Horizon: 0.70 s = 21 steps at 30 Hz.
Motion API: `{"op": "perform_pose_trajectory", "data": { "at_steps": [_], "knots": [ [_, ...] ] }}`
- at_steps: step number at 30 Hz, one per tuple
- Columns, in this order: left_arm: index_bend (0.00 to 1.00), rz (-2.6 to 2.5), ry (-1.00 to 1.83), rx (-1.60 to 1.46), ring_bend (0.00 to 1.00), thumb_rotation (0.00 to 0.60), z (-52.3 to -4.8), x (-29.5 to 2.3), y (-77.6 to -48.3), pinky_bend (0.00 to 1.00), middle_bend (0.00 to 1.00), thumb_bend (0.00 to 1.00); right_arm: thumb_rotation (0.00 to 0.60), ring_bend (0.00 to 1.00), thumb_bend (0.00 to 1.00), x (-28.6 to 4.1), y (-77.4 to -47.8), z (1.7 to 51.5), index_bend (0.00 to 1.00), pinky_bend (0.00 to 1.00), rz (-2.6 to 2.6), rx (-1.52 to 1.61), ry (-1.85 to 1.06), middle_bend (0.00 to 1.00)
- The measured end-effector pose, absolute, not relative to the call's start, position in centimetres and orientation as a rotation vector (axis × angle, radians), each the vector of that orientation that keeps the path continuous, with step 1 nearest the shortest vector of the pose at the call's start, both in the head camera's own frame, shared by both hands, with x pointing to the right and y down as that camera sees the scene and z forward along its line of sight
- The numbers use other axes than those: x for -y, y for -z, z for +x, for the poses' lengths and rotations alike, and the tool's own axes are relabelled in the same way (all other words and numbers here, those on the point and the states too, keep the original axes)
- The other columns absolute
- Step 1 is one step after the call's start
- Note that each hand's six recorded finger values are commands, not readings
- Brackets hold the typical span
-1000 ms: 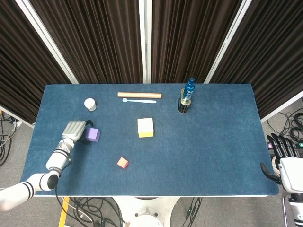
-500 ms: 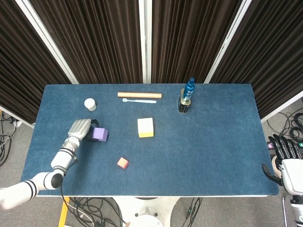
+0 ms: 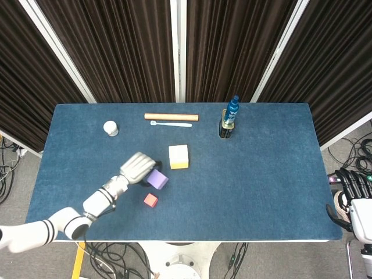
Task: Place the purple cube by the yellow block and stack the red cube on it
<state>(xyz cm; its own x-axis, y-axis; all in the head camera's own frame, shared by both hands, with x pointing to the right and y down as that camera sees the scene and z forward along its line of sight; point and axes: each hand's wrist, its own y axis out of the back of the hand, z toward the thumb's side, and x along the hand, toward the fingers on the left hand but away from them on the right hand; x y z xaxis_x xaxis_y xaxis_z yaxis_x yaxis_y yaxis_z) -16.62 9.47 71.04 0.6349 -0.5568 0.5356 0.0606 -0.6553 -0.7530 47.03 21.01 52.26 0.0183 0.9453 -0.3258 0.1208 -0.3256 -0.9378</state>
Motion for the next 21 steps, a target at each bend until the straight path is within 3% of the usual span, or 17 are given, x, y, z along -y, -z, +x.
{"op": "perform_pose_trajectory", "data": {
  "at_steps": [8, 21],
  "knots": [
    [0.52, -1.984, 0.892, -0.164, 0.97, 0.600, -10.9, -9.7, -72.1, 1.00, 0.94, 0.27, 0.600, 0.00, 0.24, -21.1, -52.0, 47.4, 0.00, 0.06, -1.534, 1.130, -1.403, 0.06],
    [0.48, -1.866, 0.838, -0.021, 0.97, 0.600, -6.9, -10.7, -73.7, 0.99, 0.93, 0.27, 0.600, 0.00, 0.24, -21.4, -51.5, 48.2, 0.00, 0.06, -1.512, 1.150, -1.420, 0.06]
  ]
}}
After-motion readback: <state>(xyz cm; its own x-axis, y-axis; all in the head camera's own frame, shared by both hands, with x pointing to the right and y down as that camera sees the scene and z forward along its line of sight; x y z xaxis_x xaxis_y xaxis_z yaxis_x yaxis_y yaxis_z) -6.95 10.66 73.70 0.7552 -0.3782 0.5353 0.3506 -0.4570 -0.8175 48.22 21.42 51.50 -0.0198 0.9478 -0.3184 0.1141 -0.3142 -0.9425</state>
